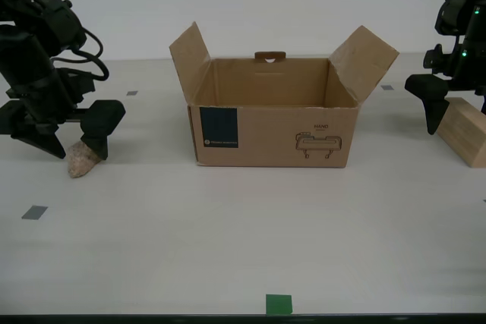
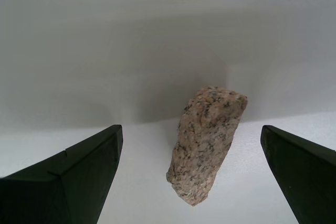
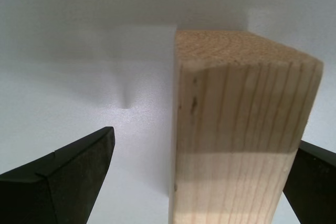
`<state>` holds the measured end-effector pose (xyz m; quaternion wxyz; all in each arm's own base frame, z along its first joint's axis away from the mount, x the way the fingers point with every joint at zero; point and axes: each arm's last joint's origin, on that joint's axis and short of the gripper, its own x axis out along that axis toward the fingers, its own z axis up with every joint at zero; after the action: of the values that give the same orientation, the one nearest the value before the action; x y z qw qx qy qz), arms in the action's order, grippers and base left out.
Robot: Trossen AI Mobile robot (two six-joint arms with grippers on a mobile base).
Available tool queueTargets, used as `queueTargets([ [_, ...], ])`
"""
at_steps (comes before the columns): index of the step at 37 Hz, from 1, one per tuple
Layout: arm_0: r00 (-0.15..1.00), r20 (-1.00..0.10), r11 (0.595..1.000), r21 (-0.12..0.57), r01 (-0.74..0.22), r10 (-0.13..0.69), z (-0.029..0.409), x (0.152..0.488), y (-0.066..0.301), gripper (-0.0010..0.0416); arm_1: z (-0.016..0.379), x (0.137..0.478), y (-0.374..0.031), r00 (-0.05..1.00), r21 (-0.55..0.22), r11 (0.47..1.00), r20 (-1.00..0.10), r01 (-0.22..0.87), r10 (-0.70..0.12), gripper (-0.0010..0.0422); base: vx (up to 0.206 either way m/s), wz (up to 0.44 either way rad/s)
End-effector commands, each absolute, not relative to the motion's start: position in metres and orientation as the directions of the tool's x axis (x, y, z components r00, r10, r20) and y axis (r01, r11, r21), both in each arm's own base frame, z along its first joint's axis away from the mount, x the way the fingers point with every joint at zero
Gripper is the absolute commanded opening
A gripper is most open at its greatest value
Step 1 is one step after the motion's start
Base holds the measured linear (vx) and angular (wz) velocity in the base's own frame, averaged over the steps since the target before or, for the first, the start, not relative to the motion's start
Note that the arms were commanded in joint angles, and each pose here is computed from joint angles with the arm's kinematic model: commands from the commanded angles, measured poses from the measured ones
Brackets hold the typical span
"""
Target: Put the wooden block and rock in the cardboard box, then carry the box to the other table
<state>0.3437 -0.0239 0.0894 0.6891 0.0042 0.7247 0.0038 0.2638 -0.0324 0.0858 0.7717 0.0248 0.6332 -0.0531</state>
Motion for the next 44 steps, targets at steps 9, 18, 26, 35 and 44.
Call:
queueTargets([
  [9, -0.049, -0.999, 1.000, 0.015, -0.002, 0.015, 0.090, 0.344, -0.023, 0.0394, 0.085, 0.262, -0.034, 0.187, -0.045, 0.998, -0.981, 0.036, -0.051, 0.0359, 0.000, 0.000],
  [18, -0.044, -0.999, 1.000, 0.014, -0.005, 0.014, 0.090, 0.344, -0.023, 0.0394, 0.085, 0.262, -0.042, 0.189, -0.057, 0.998, -0.980, -0.001, -0.056, 0.0359, 0.000, 0.000],
  [26, -0.041, -0.999, 1.000, 0.015, -0.007, 0.014, 0.090, 0.345, -0.022, 0.0394, 0.080, 0.263, -0.044, 0.189, -0.060, 0.998, -0.980, -0.015, -0.056, 0.0359, 0.000, 0.000],
  [35, -0.042, -0.999, 1.000, 0.015, -0.014, 0.014, 0.090, 0.345, -0.022, 0.0394, 0.058, 0.261, -0.044, 0.116, -0.037, 0.999, -0.993, 0.009, -0.038, 0.0359, 0.000, 0.000],
  [44, -0.042, -0.999, 1.000, 0.015, -0.014, 0.014, 0.090, 0.345, -0.022, 0.0394, 0.062, 0.266, -0.045, 0.148, -0.041, 0.999, -0.988, 0.016, -0.043, 0.0359, 0.000, 0.000],
])
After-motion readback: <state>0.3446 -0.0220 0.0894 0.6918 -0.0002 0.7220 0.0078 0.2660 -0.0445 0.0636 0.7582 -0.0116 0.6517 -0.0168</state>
